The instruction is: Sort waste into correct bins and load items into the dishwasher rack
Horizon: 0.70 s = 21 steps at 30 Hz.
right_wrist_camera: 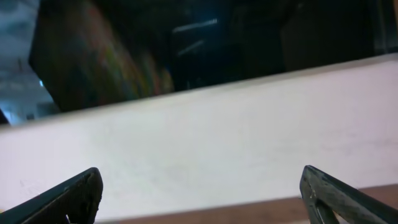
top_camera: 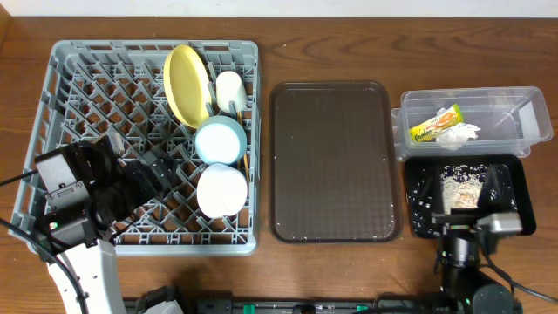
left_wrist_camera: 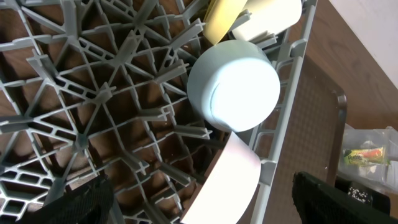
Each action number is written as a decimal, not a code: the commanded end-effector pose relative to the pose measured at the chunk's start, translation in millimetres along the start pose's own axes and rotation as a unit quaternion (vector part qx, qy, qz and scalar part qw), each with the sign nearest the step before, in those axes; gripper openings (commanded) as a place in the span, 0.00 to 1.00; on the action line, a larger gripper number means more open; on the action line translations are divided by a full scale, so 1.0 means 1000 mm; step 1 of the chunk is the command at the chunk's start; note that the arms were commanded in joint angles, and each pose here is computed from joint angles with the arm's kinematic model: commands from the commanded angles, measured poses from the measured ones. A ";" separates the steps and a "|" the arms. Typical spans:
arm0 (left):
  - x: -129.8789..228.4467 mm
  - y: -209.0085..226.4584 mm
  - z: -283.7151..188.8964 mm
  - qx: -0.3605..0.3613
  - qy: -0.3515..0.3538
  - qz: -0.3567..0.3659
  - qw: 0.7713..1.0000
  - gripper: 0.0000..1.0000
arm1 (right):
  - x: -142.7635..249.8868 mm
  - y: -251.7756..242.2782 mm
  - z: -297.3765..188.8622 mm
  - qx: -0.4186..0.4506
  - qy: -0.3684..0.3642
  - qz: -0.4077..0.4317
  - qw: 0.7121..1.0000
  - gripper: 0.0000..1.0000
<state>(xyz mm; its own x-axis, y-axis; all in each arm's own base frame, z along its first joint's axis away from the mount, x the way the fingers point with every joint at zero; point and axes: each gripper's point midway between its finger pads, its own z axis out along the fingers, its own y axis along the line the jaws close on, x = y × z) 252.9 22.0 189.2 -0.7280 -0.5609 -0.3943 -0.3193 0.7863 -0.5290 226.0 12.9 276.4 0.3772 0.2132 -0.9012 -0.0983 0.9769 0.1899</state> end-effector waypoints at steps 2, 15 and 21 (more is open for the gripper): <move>-0.004 -0.002 -0.003 -0.002 -0.005 0.006 1.000 0.93 | 0.032 0.006 -0.003 -0.026 0.054 -0.080 0.995 0.99; -0.003 -0.002 -0.003 -0.002 -0.005 0.006 1.000 0.93 | 0.118 -0.006 -0.029 -0.045 0.233 -0.177 0.955 0.99; -0.004 -0.002 -0.003 -0.002 -0.005 0.006 1.000 0.93 | 0.118 -0.006 -0.029 -0.045 0.233 -0.177 0.955 0.99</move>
<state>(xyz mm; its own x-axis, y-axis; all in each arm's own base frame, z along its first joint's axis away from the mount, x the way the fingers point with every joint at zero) 252.9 22.0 189.2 -0.7281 -0.5609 -0.3940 -0.3195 0.7862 -0.5290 245.0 27.5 157.6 -0.0557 -0.1608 -0.9854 -0.1057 0.9824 -0.1543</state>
